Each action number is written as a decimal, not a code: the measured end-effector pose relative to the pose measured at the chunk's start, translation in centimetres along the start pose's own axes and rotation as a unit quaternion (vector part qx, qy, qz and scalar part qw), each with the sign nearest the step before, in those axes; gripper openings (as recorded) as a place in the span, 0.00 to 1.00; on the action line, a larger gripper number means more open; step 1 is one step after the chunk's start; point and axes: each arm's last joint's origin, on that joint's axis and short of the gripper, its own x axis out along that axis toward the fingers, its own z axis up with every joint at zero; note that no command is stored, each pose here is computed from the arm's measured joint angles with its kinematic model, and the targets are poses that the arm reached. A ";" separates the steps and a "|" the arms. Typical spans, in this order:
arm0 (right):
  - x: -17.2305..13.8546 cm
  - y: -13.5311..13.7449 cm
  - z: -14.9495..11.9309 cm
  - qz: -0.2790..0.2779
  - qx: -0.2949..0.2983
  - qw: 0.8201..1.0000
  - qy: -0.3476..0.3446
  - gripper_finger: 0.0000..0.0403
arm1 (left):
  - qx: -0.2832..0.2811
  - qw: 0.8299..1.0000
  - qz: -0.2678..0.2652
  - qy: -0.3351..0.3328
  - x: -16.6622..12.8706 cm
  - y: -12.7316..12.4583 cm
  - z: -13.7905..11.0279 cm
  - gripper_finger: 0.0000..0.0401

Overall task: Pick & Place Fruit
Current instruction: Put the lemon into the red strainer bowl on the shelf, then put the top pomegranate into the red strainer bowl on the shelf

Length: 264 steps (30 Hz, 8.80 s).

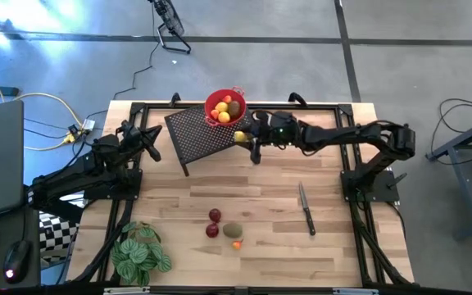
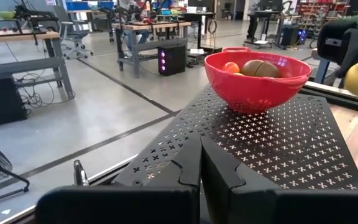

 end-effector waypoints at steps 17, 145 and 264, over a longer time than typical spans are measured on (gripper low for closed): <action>0.0 -1.4 7.5 0.005 -0.087 0.994 -0.072 0.49 | -0.012 1.000 0.000 0.000 0.0 0.0 0.0 0.00; -11.2 -3.2 -0.8 -0.051 0.114 0.992 0.006 0.01 | -0.090 0.996 -0.003 0.001 0.0 0.0 0.0 0.00; -19.7 -4.6 -8.4 -0.076 0.061 0.995 -0.032 0.01 | -0.192 0.803 -0.008 0.564 6.3 -26.9 3.8 0.00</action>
